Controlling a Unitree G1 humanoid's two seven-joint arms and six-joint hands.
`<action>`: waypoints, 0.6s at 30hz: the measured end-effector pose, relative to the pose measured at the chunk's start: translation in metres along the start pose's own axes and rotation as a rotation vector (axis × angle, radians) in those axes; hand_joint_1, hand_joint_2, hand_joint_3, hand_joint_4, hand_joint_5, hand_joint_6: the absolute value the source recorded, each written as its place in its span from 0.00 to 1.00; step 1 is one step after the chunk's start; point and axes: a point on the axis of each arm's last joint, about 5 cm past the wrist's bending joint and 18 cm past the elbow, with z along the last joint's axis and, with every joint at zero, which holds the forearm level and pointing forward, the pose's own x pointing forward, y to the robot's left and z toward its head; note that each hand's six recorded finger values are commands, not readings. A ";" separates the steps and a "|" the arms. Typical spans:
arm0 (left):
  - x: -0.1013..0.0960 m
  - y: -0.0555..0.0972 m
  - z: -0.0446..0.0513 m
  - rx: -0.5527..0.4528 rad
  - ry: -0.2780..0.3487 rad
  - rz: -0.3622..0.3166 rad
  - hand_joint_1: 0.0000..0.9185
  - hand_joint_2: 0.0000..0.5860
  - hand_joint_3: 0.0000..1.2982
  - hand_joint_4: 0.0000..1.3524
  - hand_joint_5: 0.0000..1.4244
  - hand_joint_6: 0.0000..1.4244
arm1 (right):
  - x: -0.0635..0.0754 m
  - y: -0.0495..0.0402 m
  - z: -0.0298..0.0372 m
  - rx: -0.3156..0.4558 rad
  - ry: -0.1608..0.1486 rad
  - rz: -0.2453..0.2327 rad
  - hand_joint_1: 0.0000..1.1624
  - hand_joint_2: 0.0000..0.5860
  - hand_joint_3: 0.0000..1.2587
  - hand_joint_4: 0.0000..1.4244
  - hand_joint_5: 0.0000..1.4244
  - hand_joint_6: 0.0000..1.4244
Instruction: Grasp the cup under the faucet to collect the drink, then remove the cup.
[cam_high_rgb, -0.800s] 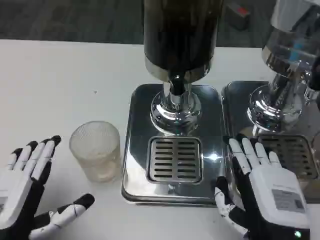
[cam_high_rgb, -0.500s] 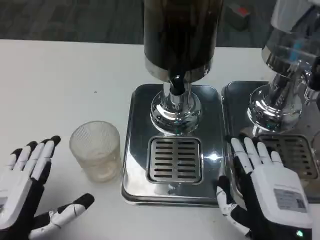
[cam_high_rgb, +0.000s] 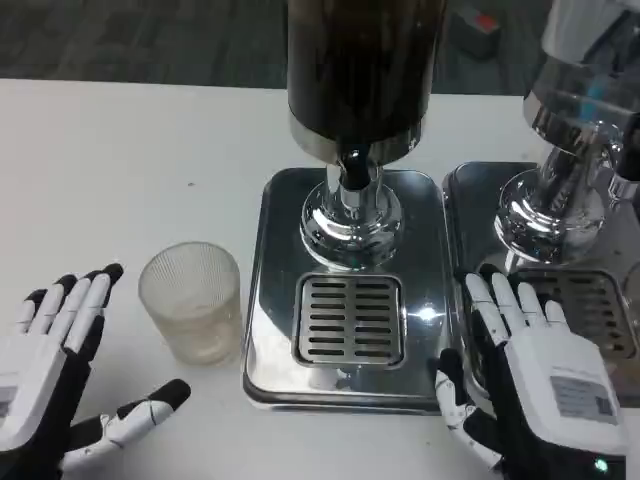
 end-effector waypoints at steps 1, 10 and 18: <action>0.000 0.000 0.0001 -0.001 0.000 0.000 0.00 0.21 0.00 0.00 0.00 0.00 | 0.000 0.0000 0.0001 0.000 0.000 0.000 0.38 0.98 0.04 0.00 0.00 0.00; 0.003 0.002 0.0007 -0.057 0.006 0.038 0.00 0.15 0.00 0.00 0.00 0.00 | 0.000 0.0000 0.0003 0.002 0.000 -0.001 0.38 0.98 0.05 0.00 0.00 0.00; 0.020 0.003 0.0003 -0.179 -0.003 0.128 0.00 0.03 0.00 0.00 0.00 0.00 | 0.000 0.0001 0.0007 0.005 0.004 -0.003 0.38 0.98 0.05 0.00 0.00 0.00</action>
